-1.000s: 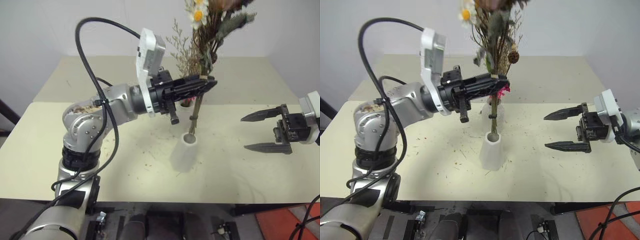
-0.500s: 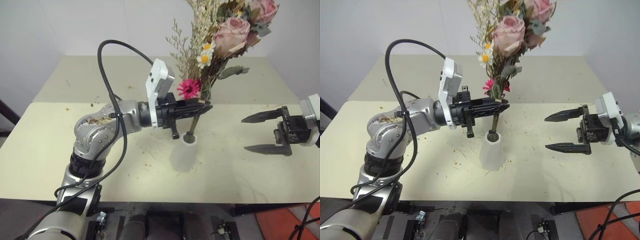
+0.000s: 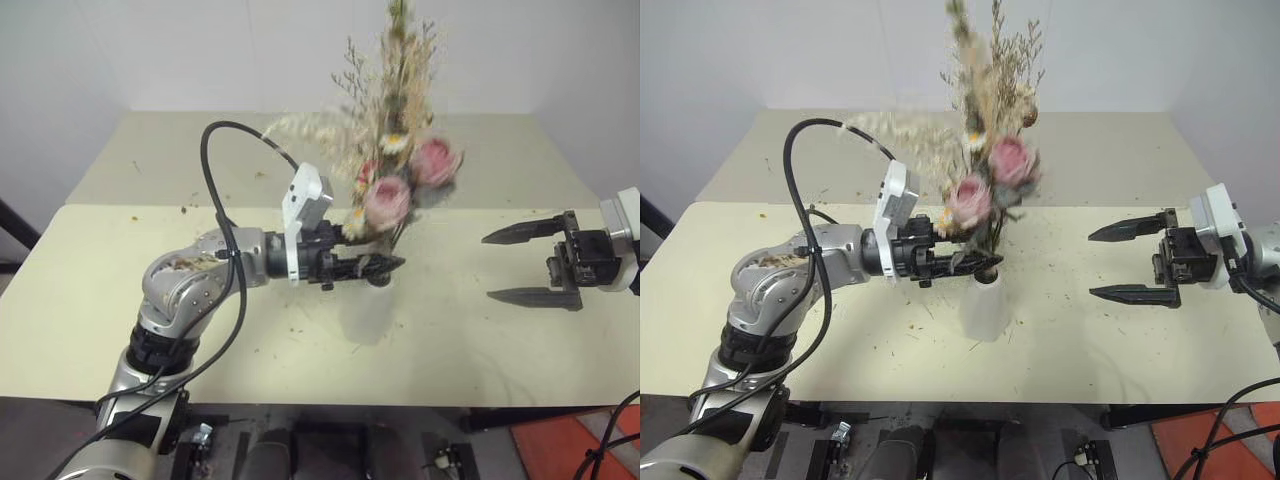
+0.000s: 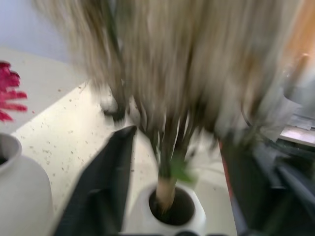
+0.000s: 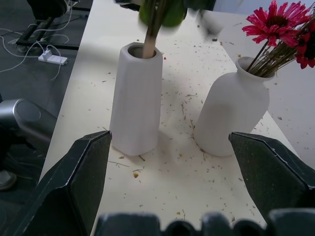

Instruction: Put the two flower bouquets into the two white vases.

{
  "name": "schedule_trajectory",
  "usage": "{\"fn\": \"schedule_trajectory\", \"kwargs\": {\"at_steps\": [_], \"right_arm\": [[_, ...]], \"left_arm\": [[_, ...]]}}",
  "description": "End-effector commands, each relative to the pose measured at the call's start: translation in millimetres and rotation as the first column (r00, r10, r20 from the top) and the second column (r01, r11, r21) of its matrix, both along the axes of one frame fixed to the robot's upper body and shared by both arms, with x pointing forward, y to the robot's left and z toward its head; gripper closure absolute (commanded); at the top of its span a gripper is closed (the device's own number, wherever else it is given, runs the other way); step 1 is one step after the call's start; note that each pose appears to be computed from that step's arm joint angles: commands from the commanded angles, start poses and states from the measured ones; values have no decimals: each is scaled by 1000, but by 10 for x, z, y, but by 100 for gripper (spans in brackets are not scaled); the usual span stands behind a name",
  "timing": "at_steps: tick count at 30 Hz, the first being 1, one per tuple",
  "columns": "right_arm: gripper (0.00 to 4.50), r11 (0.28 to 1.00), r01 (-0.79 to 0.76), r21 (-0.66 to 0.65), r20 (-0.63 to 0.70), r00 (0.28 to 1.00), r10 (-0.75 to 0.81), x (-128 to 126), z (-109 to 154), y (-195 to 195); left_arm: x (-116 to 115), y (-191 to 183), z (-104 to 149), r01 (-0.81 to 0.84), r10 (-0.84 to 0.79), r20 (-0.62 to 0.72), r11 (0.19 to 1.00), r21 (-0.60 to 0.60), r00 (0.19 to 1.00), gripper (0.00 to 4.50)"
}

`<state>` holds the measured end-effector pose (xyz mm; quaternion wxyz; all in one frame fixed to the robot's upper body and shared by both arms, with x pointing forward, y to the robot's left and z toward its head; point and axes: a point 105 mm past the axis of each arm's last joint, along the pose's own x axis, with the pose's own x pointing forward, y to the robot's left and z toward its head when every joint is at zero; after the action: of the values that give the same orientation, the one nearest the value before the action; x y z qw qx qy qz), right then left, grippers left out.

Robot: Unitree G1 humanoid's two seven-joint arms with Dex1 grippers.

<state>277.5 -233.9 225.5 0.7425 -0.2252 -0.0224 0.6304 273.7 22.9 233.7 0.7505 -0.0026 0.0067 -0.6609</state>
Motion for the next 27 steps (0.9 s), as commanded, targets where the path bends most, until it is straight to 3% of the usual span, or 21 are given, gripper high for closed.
{"fn": "schedule_trajectory", "kwargs": {"at_steps": [1,2,14,27], "right_arm": [[0,999,-41,-12,21,999,41,-68,67,-13],[0,999,-40,-11,20,999,40,-68,65,-14],[0,999,-29,-12,4,1000,29,-67,11,-32],[0,1000,6,27,9,1000,-6,18,-42,-37]], "left_arm": [[-79,66,56,10,-10,40,1000,10,999,24],[-79,114,25,1,-2,33,1000,29,999,1],[-239,946,-197,-151,149,26,961,231,989,1],[-548,1743,42,-329,302,142,915,235,943,1]]}}
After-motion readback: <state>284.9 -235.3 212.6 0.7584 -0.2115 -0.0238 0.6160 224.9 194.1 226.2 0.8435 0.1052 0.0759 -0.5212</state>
